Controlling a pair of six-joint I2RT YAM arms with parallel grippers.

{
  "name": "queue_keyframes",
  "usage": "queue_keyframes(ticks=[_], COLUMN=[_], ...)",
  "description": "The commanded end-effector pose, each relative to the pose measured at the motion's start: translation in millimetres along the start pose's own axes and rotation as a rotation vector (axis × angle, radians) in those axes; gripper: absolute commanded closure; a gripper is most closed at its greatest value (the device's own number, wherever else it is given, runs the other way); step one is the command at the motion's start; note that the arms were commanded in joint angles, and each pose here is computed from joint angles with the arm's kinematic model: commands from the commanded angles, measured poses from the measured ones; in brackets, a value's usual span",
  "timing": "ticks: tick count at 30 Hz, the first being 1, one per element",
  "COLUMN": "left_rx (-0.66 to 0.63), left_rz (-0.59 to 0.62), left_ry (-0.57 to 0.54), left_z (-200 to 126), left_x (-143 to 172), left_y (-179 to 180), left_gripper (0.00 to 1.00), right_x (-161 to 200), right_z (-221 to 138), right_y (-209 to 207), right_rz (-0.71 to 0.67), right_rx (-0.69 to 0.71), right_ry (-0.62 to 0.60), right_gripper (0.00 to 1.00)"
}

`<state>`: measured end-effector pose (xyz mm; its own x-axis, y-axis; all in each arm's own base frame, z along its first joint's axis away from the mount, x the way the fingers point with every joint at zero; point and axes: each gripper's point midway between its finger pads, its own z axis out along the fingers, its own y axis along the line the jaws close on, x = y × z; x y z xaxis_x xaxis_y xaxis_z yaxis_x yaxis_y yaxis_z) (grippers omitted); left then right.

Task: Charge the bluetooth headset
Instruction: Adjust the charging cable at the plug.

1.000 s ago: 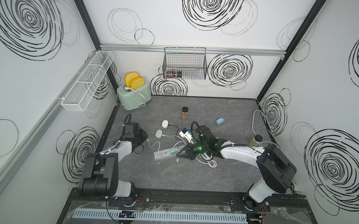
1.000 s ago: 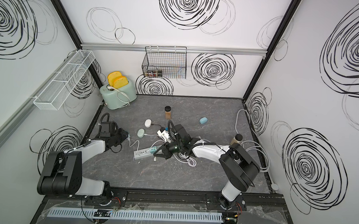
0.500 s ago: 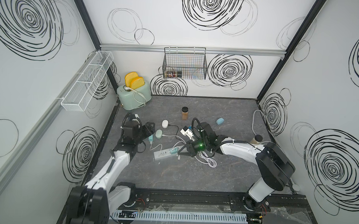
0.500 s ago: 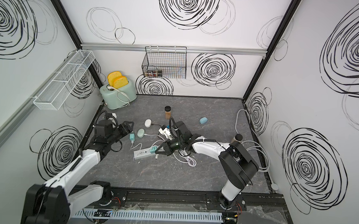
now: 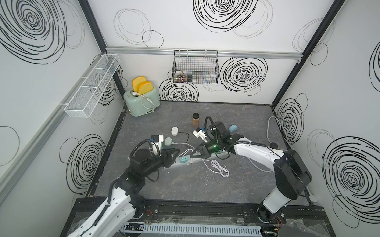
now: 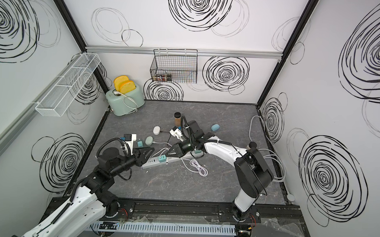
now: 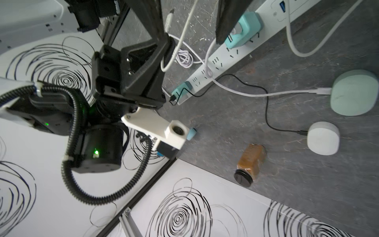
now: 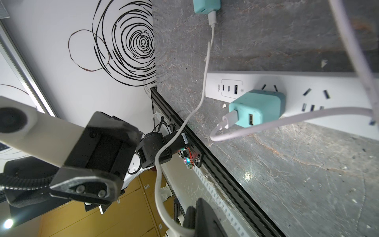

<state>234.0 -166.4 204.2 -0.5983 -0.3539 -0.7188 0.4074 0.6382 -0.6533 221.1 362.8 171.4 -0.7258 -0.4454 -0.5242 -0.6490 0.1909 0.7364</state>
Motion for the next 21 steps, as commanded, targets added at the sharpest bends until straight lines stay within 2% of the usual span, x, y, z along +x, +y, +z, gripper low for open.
queue_keyframes(ticks=[1, 4, 8, 10, 13, 15, 19, 21], left_rx=[0.082, 0.115, 0.168, 0.151, 0.159, 0.182, 0.124, 0.085], left_rz=[0.061, 0.081, 0.072, 0.084, 0.117, 0.108, 0.090, 0.082], left_ry=[-0.013, -0.040, 0.027, 0.042, 0.028, 0.058, 0.142, 0.140], left_z=[-3, -10, -7, -6, -8, -3, 14, 19], left_x=[-8, -16, -6, -5, -6, 3, 22, 23], left_y=[-24, -38, -52, -56, -69, -74, -58, -49], left_gripper=[0.55, 0.58, 0.66, 0.66, 0.64, 0.63, 0.57, 0.55], right_x=[-1, -8, -17, -20, -22, -24, -25, -24], right_z=[-5, -8, -11, -13, -14, -15, -18, -19], right_y=[-2, -11, -16, -21, -25, -24, -18, -15], right_rz=[0.022, 0.038, 0.049, 0.059, 0.066, 0.067, 0.062, 0.061], right_rx=[0.013, 0.046, 0.053, 0.066, 0.068, 0.063, 0.039, 0.028], right_ry=[0.024, 0.007, -0.019, -0.025, -0.029, -0.033, -0.036, -0.034], right_gripper=[0.91, 0.91, 0.91, 0.91, 0.90, 0.90, 0.89, 0.89])
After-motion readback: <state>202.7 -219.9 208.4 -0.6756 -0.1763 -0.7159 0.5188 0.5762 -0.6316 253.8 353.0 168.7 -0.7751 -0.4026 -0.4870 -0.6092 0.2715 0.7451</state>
